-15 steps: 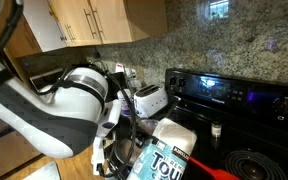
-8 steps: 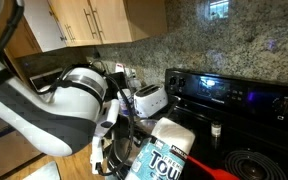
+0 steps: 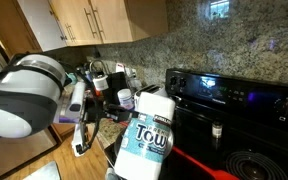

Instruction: Pick the paper towels and put them on the pan

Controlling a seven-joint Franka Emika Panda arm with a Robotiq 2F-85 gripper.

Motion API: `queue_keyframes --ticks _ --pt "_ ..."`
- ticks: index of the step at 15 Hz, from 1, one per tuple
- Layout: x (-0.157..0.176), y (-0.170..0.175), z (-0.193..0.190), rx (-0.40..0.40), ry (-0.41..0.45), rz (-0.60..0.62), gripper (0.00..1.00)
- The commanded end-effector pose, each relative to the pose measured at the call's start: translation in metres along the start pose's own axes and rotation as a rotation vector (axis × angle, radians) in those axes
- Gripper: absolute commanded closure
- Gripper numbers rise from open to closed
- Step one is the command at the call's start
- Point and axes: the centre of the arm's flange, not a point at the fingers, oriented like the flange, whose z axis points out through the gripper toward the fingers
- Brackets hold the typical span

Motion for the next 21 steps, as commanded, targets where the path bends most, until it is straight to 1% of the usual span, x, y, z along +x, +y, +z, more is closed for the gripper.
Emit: queue_keyframes --ticks 1,3,8,10,12,15,17,20,21 --pt "0.014 0.004 -0.043 -0.035 0.173 0.035 0.99" --pt "0.031 0.004 -0.049 -0.043 0.241 0.071 0.99" --pt "0.075 0.015 -0.073 -0.098 0.42 0.123 0.99" --pt "0.089 0.015 -0.082 -0.108 0.475 0.14 0.99" --pt "0.098 0.016 -0.086 -0.106 0.502 0.149 0.99" --pt "0.103 0.019 -0.084 -0.09 0.504 0.153 0.99" --pt "0.102 0.023 -0.078 -0.093 0.488 0.152 0.72" --pt "0.098 0.03 -0.071 -0.083 0.464 0.157 0.51" --pt "0.094 0.034 -0.07 -0.039 0.448 0.154 0.43"
